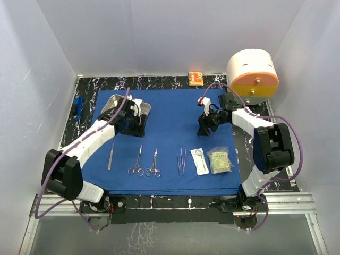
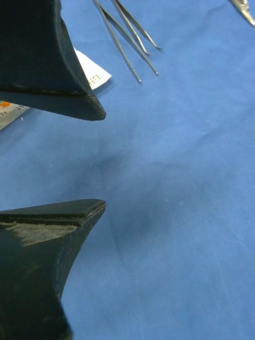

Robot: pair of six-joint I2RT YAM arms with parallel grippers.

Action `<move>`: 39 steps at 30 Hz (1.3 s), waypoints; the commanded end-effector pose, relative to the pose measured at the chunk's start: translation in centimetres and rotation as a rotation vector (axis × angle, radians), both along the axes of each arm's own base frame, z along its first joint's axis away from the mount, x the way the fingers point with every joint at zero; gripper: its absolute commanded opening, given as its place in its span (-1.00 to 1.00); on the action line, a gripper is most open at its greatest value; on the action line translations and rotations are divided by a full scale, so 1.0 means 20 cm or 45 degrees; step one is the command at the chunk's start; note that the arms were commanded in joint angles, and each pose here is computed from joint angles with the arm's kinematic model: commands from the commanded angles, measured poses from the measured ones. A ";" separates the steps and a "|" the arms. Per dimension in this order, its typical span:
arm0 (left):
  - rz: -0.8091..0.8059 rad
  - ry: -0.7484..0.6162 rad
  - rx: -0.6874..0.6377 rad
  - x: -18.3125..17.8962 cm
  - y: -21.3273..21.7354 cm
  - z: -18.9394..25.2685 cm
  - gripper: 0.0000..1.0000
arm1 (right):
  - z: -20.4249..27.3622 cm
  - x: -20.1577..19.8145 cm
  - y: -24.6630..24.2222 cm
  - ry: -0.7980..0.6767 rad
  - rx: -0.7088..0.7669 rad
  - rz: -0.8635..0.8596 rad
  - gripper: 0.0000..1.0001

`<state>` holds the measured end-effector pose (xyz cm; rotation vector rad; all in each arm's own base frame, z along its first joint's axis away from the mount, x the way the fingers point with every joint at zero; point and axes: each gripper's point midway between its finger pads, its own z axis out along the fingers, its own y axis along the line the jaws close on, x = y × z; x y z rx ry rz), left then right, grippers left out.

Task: Open and lay out the surgical kit
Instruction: Place the medical item in the surgical kit, then move the container to the center of the board.

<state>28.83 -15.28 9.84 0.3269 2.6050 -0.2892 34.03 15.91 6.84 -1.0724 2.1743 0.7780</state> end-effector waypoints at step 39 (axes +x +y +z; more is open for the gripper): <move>0.165 -0.217 0.223 1.03 0.26 -0.09 0.92 | 0.46 0.19 -0.02 -0.294 0.068 -0.142 0.89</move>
